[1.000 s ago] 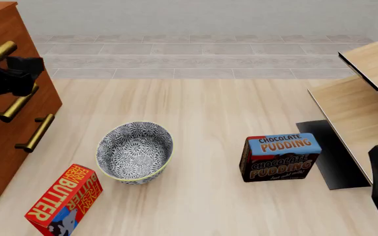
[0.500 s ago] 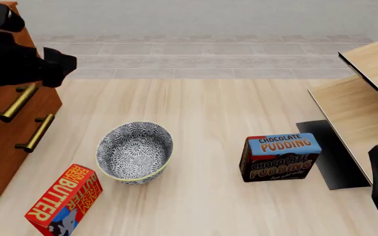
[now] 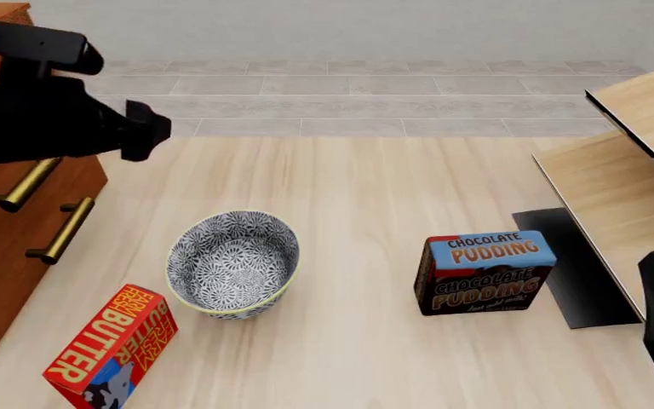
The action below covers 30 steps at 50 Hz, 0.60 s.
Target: Close the top drawer of the cabinet and put the bowl on top of it.
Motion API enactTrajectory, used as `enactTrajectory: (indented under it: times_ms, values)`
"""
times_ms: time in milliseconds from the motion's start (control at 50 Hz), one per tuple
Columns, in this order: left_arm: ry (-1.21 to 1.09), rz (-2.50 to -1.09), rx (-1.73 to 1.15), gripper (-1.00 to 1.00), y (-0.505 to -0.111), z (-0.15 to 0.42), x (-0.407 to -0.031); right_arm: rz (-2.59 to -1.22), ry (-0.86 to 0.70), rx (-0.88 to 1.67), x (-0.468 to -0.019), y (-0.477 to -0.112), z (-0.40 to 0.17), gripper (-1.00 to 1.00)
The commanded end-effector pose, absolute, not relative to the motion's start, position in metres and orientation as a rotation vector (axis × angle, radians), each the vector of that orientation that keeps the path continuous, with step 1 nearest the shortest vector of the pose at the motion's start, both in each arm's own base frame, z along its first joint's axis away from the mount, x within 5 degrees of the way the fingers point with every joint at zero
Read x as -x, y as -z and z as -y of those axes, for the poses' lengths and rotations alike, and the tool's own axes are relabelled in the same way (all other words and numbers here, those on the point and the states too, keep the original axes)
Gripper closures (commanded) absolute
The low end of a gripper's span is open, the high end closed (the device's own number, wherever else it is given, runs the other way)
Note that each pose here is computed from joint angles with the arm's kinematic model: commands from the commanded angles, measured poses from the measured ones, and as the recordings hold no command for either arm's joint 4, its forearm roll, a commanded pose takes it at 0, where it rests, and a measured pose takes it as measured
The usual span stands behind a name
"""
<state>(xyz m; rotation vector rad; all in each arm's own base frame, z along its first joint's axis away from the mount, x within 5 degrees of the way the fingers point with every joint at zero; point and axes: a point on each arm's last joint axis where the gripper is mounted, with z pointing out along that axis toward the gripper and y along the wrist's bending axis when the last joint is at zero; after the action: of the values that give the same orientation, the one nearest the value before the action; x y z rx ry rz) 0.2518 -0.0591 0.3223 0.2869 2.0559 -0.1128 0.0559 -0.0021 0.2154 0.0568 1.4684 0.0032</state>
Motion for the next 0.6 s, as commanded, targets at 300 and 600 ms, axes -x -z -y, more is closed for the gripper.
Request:
enactTrajectory:
  times_ms: [300,600]
  values:
    - [0.140,-2.204,-0.248,-1.00,-0.279,0.070,-0.288,-1.471,-0.005,-0.063,-0.056,-0.215,0.002,-1.00]
    - [0.157,-2.264,-0.278,-1.00,-0.265,0.085,-0.304,-1.475,-0.006,-0.064,-0.056,-0.214,0.002,-1.00]
